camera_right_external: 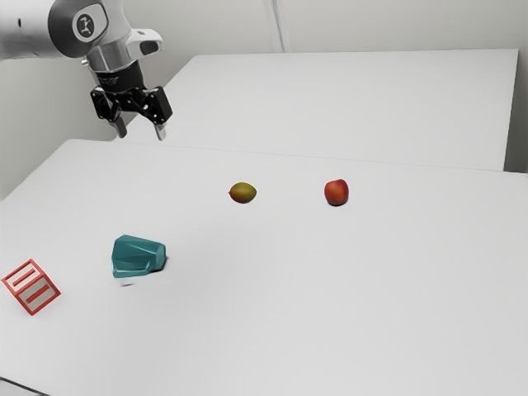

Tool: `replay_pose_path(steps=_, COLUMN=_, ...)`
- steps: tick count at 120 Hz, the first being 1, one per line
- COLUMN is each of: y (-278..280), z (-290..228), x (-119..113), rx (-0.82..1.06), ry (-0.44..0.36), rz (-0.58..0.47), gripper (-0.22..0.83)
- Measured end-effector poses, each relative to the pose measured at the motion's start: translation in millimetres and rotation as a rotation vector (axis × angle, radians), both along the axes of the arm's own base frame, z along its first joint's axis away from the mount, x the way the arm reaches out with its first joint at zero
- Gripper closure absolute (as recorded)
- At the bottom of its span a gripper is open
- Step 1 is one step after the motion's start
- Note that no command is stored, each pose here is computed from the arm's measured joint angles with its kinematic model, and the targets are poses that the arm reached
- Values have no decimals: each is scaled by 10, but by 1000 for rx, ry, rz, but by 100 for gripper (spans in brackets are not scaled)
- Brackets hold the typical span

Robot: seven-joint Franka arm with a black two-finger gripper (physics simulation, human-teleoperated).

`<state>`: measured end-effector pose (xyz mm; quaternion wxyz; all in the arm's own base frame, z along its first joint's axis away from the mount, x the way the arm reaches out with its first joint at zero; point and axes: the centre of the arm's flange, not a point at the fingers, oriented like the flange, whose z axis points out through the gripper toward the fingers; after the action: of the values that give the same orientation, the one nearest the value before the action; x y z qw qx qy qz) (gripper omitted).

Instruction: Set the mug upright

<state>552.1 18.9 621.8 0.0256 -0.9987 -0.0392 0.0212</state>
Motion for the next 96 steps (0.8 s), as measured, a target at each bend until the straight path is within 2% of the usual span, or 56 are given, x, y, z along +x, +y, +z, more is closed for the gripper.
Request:
replay_pose_path(steps=22, y=9, z=-2, x=-27, rx=-1, ry=1, rz=4, gripper=2)
replay_pose_path(steps=54, y=50, z=31, x=-192, rx=-1, ry=2, rz=6, gripper=2)
replay_pose_path(steps=81, y=653, z=-29, x=-296, rx=-23, ry=11, rz=90, gripper=2)
replay_pose_path(steps=96, y=950, z=-280, x=-364, rx=-92, ry=8, rz=123, gripper=2)
